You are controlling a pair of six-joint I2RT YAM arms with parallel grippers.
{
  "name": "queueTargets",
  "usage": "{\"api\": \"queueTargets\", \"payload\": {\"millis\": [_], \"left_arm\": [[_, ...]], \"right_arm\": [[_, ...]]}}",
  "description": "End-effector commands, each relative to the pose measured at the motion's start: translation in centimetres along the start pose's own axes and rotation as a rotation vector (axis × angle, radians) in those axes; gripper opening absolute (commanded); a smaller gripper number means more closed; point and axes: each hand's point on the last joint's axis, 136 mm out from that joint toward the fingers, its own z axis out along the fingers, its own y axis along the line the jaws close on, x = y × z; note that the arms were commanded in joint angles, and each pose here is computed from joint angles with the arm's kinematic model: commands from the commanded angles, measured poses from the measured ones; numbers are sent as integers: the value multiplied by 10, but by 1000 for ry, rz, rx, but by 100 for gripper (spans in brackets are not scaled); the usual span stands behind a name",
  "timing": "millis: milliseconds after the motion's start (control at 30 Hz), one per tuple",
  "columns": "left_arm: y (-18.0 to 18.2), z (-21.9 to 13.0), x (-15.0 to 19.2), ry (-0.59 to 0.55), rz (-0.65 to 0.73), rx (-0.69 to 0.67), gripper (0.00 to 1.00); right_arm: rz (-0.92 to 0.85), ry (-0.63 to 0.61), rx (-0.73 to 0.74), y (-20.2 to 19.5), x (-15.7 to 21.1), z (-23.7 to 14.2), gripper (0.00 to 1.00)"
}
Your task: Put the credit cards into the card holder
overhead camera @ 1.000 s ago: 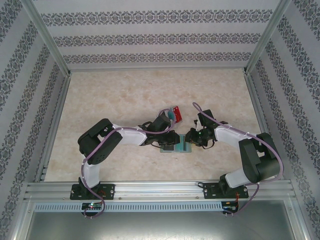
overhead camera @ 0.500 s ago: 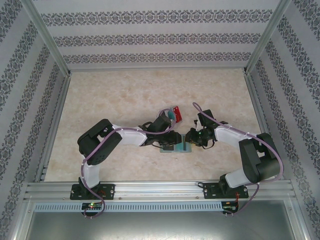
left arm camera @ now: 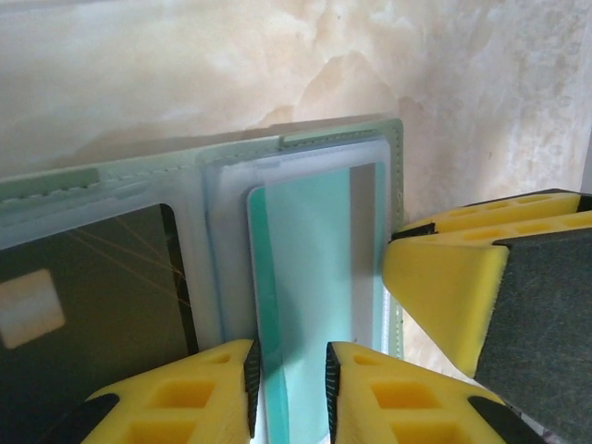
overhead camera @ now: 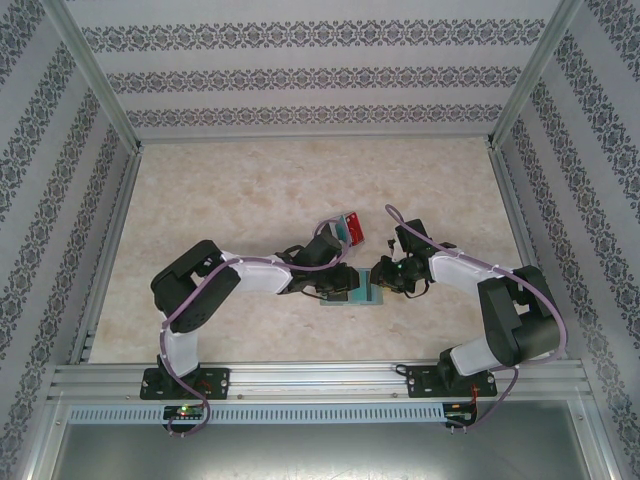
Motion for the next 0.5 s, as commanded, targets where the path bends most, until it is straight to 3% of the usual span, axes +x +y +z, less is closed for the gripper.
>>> {"api": "queueTargets", "payload": {"millis": [0,233,467], "left_arm": [[-6,10,9,39,12,25,28],[-5,-6,4,-18,33,4,28],[6,-36,-9,-137,54,-87,36]], "right_arm": [[-14,22,65,-16,9,9,26],[-28,-15,27,-3,1,0,27],[-61,-74,-6,15,-11,-21,31]]}}
